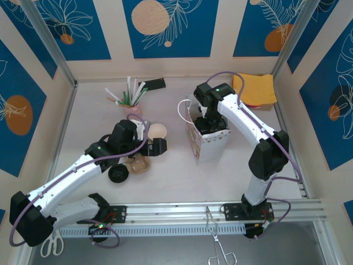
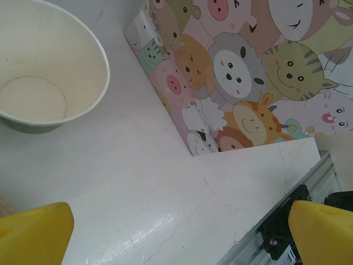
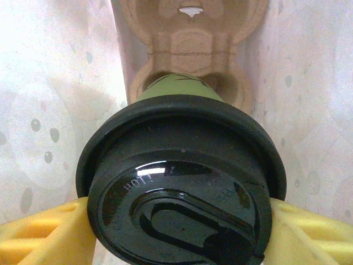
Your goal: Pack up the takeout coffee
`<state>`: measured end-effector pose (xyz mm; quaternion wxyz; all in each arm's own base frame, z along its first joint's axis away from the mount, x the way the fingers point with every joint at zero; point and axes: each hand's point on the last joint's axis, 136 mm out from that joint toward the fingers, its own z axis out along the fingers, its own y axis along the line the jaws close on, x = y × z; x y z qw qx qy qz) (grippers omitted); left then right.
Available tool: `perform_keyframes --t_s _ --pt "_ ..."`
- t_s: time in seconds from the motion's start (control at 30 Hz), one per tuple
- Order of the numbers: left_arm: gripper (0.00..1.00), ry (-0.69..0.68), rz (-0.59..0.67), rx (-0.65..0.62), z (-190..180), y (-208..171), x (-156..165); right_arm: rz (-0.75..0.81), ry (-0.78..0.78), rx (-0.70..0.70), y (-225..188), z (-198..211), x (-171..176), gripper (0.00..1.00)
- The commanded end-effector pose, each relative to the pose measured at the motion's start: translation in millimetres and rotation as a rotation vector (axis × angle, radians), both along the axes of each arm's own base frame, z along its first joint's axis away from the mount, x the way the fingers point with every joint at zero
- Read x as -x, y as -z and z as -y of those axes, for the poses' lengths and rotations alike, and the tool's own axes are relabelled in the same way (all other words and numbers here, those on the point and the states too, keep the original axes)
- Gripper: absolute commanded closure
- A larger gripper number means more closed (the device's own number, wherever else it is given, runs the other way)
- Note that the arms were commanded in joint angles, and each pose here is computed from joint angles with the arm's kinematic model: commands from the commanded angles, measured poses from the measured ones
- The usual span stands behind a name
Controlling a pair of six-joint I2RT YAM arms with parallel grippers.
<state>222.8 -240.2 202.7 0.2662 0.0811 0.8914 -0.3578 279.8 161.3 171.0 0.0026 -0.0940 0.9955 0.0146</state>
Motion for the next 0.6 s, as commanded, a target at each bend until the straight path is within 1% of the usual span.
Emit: perform_keyframes --t_s 0.0,0.57 --pt "0.0 0.025 -0.001 0.024 6.1 -2.2 4.5 0.004 -0.003 -0.006 -3.9 5.1 4.0 0.31" --pt "0.0 0.031 -0.002 0.028 7.1 -3.4 5.1 0.008 0.017 -0.004 -3.4 11.2 4.9 0.31"
